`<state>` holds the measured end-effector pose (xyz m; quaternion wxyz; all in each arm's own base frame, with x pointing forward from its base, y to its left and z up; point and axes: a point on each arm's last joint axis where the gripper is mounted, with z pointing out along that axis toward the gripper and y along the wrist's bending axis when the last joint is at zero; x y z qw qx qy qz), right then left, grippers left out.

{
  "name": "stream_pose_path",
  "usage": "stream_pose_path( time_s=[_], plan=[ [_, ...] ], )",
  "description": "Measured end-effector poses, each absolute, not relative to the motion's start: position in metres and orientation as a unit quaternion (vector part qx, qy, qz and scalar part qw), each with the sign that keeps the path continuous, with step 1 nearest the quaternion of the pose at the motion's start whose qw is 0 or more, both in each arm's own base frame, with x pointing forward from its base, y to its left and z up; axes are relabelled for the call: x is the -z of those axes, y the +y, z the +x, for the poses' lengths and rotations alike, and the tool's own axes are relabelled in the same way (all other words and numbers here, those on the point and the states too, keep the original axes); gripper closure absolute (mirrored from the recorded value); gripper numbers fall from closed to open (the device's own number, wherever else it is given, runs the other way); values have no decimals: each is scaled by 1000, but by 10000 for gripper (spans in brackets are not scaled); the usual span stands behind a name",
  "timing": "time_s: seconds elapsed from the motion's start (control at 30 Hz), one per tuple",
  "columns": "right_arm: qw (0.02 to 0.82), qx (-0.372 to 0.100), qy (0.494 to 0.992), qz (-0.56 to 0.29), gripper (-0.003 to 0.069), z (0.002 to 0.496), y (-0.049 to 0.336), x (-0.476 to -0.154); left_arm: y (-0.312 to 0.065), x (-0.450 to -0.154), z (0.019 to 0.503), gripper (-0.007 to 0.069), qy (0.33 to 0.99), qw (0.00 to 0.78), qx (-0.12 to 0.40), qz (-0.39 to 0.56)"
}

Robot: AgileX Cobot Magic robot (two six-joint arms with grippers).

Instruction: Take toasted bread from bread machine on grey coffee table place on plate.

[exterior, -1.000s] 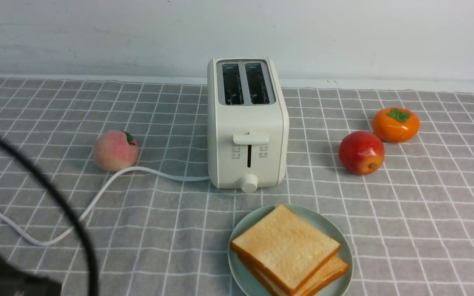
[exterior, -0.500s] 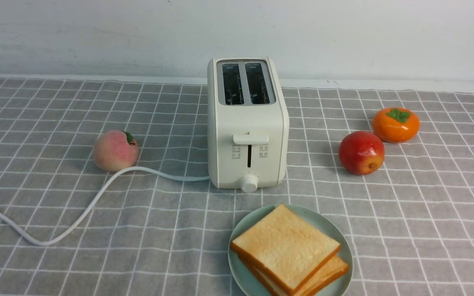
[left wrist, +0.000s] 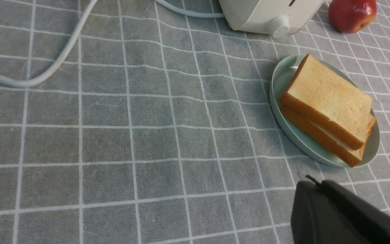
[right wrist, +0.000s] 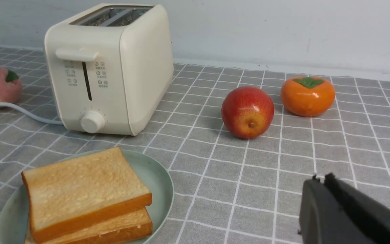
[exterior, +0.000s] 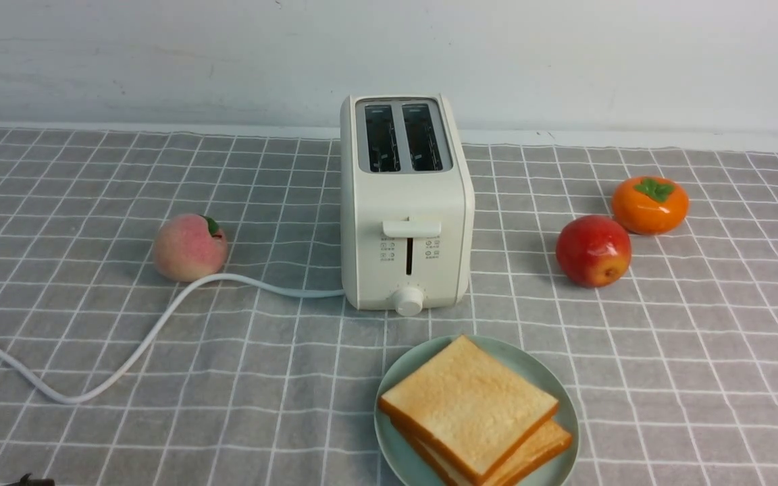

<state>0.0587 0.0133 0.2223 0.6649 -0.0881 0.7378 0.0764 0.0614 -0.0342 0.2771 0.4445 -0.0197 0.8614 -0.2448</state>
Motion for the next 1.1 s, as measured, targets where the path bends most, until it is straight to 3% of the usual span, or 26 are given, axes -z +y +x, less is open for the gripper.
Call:
stream_pose_path(
  time_s=[0.2, 0.33, 0.43, 0.6, 1.1],
  plan=[
    [665, -76, 737, -88, 640, 59, 13, -222, -29, -268, 46, 638, 838, 483, 253, -15],
    [665, -76, 738, -88, 636, 59, 13, -222, -16, -243, 41, 638, 785, 593, 178, 28],
    [665, -76, 738, -88, 633, 59, 13, -222, -14, -218, 45, 635, 767, 620, 162, 28],
    [667, -77, 736, -88, 624, 58, 13, -223, -13, -170, 50, 629, 810, 562, 168, -32],
    [668, -77, 735, -88, 614, 58, 13, -223, -11, -167, 51, 617, 814, 558, 152, -49]
  ],
)
